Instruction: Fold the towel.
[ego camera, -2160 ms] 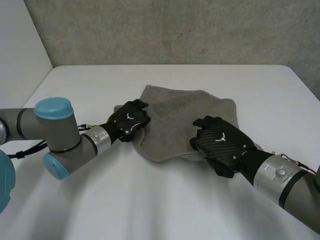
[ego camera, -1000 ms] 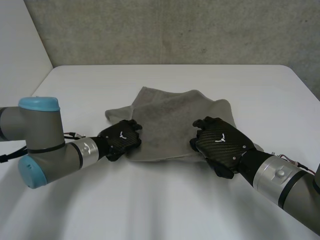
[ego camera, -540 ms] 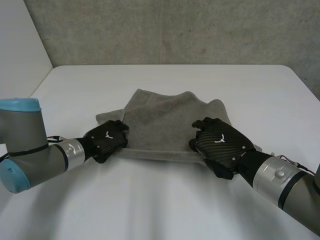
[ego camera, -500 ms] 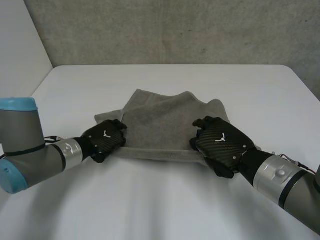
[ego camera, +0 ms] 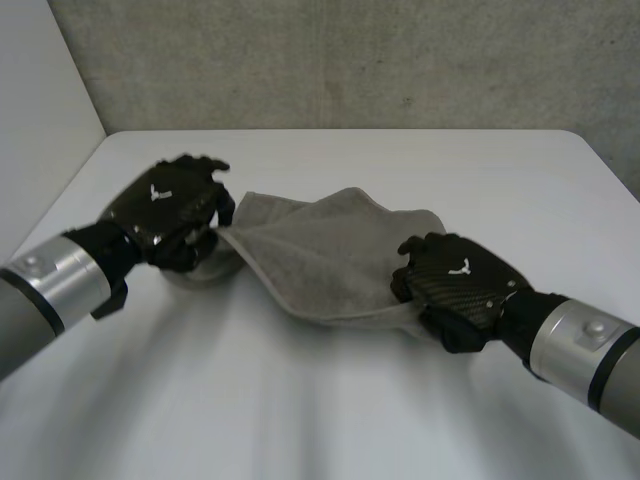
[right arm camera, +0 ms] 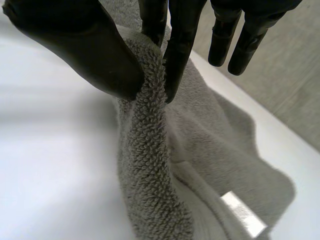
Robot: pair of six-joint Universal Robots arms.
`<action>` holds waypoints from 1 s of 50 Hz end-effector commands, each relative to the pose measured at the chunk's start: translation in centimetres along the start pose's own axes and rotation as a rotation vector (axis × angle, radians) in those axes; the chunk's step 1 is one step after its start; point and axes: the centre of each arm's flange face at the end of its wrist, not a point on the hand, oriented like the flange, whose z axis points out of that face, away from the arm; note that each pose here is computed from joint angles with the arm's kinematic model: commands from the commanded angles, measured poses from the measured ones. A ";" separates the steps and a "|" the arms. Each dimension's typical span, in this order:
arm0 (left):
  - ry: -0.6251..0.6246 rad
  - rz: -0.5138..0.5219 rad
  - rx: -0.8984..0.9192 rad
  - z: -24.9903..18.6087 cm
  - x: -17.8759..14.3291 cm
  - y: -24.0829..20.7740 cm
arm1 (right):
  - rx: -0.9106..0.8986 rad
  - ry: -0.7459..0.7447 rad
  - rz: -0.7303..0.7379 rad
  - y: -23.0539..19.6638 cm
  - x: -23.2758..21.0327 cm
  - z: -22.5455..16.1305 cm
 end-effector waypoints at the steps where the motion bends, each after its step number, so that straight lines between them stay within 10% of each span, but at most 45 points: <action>1: 0.027 -0.056 -0.087 -0.1 1.2 3.9 | -0.038 -0.007 0.035 1.4 0.0 0.6; 50: -0.155 -0.027 -0.314 -0.1 1.2 10.6 | -0.058 0.154 0.058 2.5 4.1 0.6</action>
